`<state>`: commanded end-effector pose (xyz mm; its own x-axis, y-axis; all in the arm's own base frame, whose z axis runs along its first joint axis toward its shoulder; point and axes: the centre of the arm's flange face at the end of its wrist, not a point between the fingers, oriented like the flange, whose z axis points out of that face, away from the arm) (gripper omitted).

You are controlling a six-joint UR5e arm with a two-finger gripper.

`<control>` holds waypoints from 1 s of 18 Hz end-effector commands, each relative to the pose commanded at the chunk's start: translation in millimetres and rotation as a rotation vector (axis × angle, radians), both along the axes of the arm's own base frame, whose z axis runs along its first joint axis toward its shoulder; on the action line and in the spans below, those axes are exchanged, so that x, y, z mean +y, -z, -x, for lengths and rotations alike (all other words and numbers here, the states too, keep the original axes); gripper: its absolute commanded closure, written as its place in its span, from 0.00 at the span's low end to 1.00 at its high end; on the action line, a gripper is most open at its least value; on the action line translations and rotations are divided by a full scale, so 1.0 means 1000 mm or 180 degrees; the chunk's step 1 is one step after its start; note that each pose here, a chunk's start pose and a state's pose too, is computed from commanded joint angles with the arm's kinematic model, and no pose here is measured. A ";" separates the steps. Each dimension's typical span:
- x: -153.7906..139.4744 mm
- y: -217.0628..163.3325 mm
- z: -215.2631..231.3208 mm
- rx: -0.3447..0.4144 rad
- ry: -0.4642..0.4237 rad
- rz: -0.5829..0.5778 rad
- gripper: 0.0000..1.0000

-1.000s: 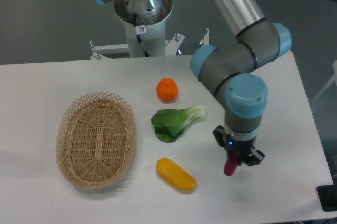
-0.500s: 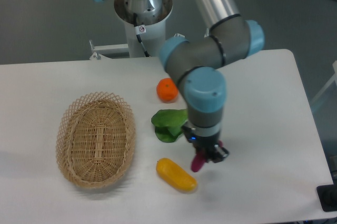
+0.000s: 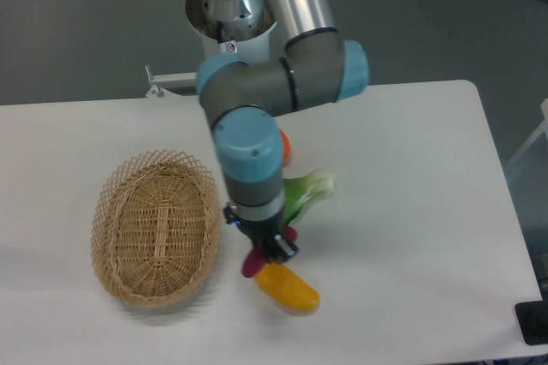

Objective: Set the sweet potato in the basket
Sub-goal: 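Carry the purple sweet potato over the bok choy to the wicker basket, then lower the sweet potato into the basket and open the gripper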

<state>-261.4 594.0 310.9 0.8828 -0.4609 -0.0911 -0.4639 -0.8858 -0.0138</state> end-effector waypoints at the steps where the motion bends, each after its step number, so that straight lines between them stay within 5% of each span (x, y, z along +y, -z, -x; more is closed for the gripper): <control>1: 0.001 0.003 -0.012 -0.0016 0.0020 0.0018 0.69; 18: 0.019 0.033 -0.096 -0.0109 0.0079 0.0126 0.67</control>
<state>-165.8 613.2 278.1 0.8733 -0.4854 -0.0422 -0.4857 -0.8741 0.0049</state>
